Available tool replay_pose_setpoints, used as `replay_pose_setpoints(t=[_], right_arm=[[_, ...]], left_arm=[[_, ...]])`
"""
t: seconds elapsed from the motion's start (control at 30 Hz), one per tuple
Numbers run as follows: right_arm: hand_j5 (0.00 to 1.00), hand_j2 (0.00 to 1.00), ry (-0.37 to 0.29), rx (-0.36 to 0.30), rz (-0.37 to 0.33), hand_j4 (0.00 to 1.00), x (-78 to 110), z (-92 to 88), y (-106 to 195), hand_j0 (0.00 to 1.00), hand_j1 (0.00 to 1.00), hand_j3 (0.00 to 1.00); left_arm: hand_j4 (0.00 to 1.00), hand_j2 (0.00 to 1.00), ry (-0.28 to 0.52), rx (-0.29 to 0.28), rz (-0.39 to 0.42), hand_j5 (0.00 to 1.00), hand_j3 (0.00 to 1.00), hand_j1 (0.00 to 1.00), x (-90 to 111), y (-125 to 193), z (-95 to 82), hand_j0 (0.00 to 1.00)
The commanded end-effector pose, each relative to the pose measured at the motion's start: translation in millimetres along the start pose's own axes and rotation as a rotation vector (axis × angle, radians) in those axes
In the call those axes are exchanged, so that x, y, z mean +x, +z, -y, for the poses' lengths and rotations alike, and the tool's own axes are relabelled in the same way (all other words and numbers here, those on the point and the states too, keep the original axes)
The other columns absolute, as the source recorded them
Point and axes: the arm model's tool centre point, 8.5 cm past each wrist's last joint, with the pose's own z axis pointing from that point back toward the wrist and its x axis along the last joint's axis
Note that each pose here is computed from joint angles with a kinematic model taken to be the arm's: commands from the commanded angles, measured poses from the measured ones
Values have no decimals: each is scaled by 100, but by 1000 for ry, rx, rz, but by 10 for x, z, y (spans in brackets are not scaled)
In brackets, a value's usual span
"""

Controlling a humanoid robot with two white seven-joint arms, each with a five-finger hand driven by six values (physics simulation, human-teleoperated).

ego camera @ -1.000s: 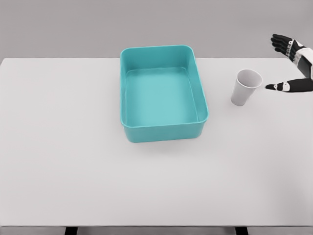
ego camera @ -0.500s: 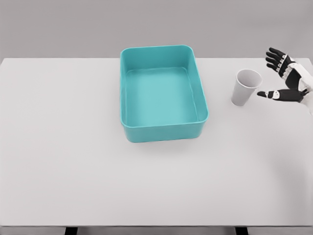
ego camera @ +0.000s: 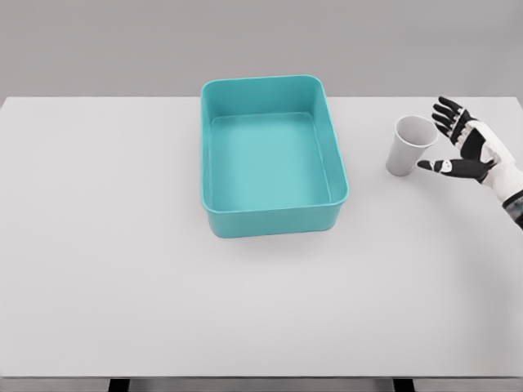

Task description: Put the paper cup into the basket with your right arm

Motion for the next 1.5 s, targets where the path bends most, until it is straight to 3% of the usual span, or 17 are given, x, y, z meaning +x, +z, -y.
replay_pose_setpoints(t=[0.0,1.47], right_arm=[[100,100,-25,-2,-10,100,-76,-41,-6,100,100,100],[100,100,-82,12,-59,100,-296,-216,-152,100,100,100]], left_arm=[[100,100,1,0,-1,100,100,100,-8,0,1,100],[100,100,1,0,-2,100,100,100,-13,0,1,100]])
